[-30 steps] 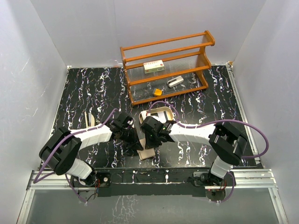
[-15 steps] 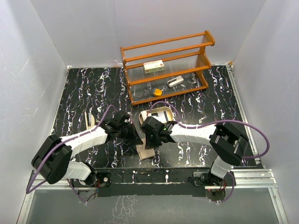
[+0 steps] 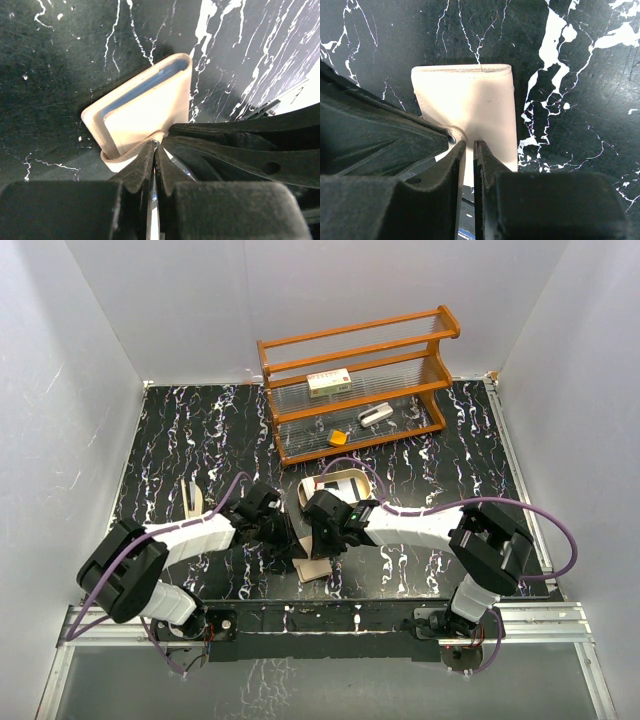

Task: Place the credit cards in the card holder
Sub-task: Close the card holder at the center of the board.

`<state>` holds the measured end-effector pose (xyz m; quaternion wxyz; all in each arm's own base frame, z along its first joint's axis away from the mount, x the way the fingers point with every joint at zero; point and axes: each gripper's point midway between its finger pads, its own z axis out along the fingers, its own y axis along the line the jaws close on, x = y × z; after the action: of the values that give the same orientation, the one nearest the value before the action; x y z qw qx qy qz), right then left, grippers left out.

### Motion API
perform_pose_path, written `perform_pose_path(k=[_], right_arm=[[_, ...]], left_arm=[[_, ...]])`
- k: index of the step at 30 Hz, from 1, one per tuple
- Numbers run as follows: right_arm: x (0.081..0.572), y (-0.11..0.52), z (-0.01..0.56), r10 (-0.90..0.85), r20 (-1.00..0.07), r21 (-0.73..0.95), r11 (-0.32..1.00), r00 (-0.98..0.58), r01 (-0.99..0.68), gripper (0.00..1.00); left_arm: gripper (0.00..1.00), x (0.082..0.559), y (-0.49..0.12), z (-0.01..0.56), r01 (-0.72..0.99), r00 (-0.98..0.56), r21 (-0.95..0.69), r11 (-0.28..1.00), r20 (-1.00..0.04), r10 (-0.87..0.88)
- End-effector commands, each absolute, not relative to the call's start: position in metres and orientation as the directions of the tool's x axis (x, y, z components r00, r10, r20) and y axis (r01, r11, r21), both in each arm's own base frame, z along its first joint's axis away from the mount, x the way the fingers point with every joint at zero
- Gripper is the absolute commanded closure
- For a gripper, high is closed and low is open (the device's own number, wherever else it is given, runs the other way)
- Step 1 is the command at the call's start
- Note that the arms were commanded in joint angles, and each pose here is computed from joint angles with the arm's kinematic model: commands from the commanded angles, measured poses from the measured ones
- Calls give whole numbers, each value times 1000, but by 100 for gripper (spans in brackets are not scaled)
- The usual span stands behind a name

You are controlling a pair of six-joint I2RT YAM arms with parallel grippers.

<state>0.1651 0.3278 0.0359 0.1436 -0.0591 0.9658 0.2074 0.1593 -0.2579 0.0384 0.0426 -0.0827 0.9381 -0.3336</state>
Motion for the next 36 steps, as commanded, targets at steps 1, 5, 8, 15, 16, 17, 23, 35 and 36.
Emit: perform_pose_path(k=[1,5,8,15,16,17,23,35,36], right_arm=[[159,309,11,-67,-286,311,937,-956,-159,89],[157,310,8,-59,-280,326,933,-958,-153,89],[154,308,3,-63,-273,324,934,-960,-153,89],[151,304,-7,-71,-272,322,933,-960,-160,89],[152,305,-6,-74,-276,324,932,-958,-165,89],[154,307,-1,-74,-287,328,929,-955,-170,89],[176,319,71,-42,-411,373,904,-911,-210,67],[197,297,222,139,-648,483,836,-748,-263,21],[198,295,232,150,-659,486,833,-737,-265,15]], left_arm=[[100,147,-257,24,-142,-987,-621,771,32,-156],[100,138,-237,0,-163,-985,-513,843,43,-165],[100,132,-225,-13,-172,-985,-449,877,51,-167],[100,129,-220,-14,-161,-987,-414,896,58,-150],[100,131,-223,-8,-157,-987,-425,891,52,-149],[100,136,-226,-1,-151,-988,-438,886,37,-150],[94,177,-236,75,-97,-971,-475,875,-148,-188],[63,211,-201,218,30,-807,-490,871,-526,-268],[58,211,-199,230,47,-792,-497,867,-547,-271]])
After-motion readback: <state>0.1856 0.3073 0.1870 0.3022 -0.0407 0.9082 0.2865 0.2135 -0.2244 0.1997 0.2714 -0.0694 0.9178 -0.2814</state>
